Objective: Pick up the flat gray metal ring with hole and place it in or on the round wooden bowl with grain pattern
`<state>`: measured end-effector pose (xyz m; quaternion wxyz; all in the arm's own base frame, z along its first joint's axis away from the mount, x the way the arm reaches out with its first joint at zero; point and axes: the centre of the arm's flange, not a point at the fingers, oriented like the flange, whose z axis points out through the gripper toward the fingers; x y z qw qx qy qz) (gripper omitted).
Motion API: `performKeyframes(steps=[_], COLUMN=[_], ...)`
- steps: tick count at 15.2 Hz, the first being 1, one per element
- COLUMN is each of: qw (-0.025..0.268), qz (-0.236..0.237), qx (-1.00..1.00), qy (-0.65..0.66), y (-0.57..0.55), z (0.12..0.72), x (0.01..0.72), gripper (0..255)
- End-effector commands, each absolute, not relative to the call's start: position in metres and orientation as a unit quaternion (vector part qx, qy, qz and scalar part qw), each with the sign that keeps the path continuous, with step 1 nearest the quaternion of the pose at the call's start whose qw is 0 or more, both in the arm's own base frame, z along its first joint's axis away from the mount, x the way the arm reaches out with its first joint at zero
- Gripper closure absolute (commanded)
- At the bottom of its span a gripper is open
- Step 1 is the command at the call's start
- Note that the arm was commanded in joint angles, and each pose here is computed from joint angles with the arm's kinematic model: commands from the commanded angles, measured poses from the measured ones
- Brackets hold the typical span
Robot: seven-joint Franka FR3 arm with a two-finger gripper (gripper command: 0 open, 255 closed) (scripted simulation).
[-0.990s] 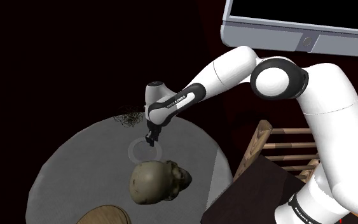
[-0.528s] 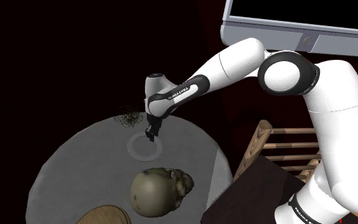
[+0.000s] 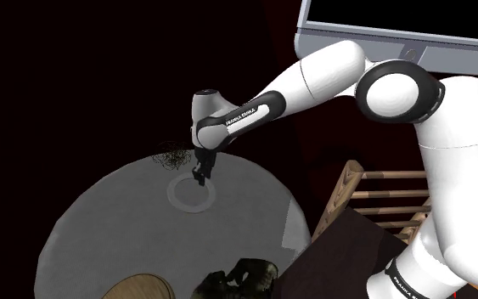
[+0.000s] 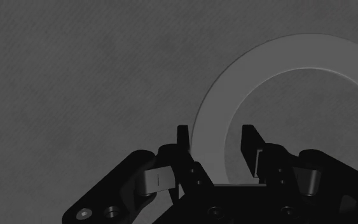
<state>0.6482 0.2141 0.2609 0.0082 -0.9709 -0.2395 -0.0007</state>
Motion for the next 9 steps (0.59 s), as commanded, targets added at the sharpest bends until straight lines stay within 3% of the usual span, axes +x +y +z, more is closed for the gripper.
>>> performKeyframes(steps=[1, 9], qw=[0.008, 0.008], qz=[-0.001, -0.001], qx=[-0.971, -0.971], qy=[-0.240, -0.240], y=[0.235, 0.321], z=[0.263, 0.265], x=[0.636, 0.575], gripper=[255, 255])
